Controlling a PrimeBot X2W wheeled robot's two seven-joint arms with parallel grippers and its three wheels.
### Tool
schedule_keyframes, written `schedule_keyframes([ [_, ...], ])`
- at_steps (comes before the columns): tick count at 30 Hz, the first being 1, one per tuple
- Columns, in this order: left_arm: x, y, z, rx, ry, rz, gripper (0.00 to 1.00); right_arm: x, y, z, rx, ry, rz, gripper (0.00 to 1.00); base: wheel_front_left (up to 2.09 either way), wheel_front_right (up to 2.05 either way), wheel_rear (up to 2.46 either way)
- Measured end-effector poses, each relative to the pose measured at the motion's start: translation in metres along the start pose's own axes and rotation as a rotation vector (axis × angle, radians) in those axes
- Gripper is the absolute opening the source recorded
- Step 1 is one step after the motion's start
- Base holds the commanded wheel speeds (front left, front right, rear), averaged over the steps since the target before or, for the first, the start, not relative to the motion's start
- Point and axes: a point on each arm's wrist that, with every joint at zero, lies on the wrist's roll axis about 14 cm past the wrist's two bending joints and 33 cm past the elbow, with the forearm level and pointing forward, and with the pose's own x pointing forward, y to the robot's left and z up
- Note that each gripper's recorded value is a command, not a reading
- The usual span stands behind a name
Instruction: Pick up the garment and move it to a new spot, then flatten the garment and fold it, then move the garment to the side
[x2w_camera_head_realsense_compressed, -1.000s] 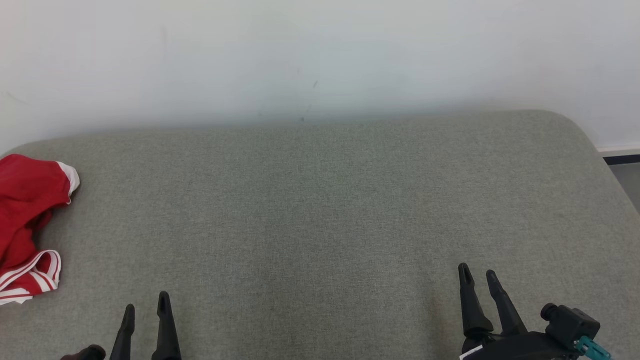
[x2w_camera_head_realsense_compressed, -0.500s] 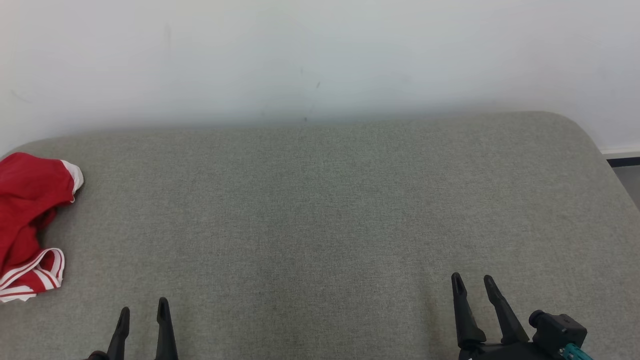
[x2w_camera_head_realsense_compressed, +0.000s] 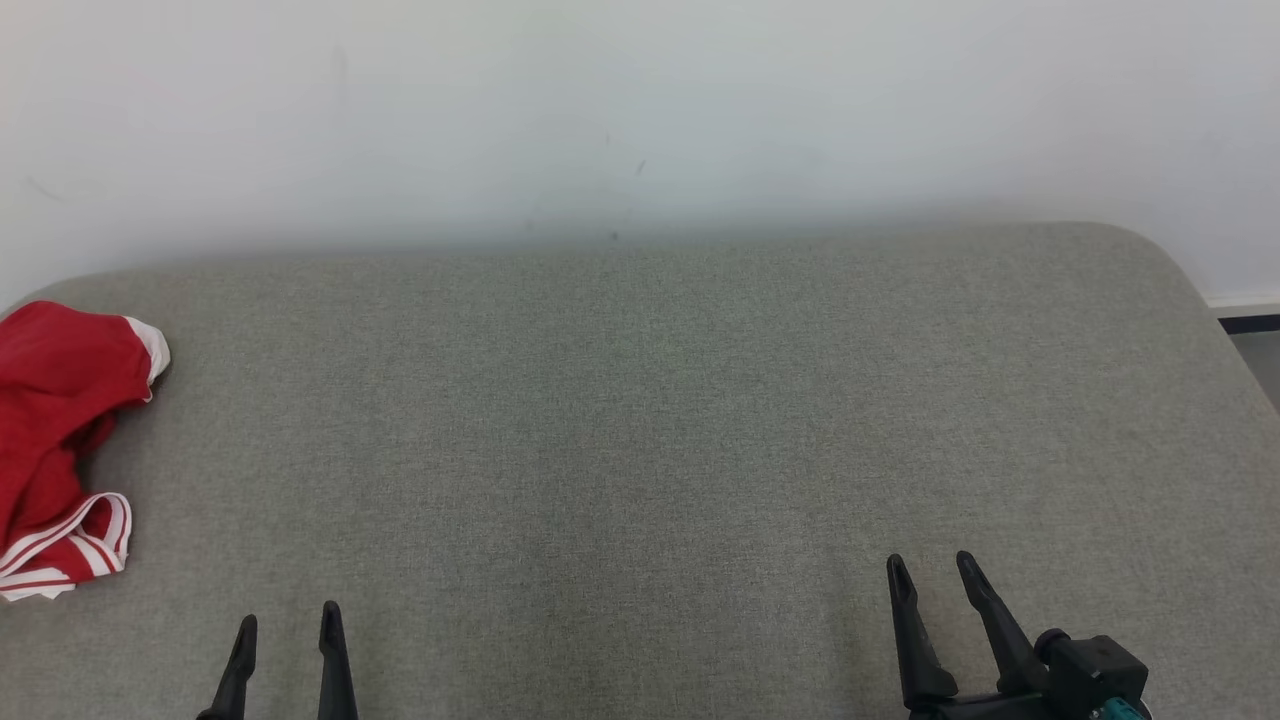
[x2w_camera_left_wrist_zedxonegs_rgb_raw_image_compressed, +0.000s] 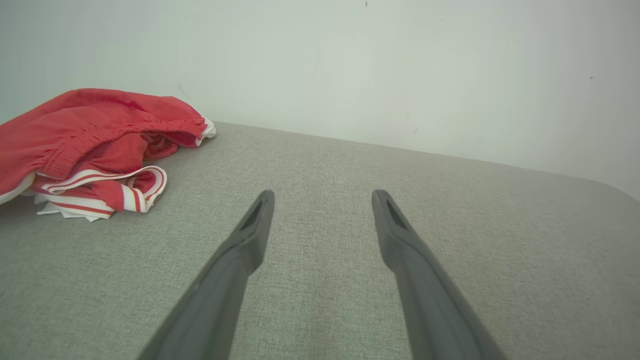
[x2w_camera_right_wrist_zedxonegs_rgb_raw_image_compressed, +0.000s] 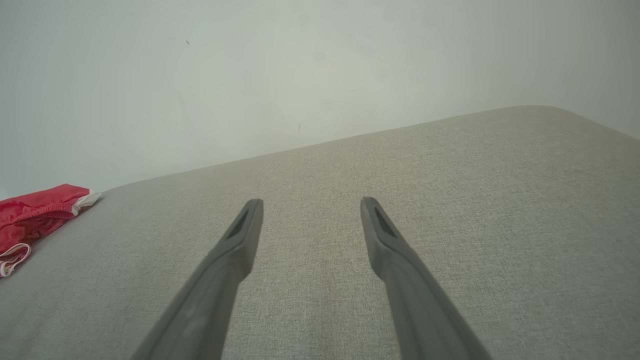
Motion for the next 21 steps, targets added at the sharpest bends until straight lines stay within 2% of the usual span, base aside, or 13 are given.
schedule_keyframes([
  [11, -0.0013, -0.0025, 0.0036, 0.080, -0.021, -0.013, 1.00, 0.0001, 0.0057, 0.0007, -0.085, -0.008, 0.029, 1.00, 0.00, 0.00, 0.00],
  [21, -0.0042, -0.0006, 0.0065, 0.139, -0.038, -0.015, 1.00, -0.0005, 0.0042, 0.0027, -0.111, -0.022, 0.028, 1.00, 0.00, 0.00, 0.00],
])
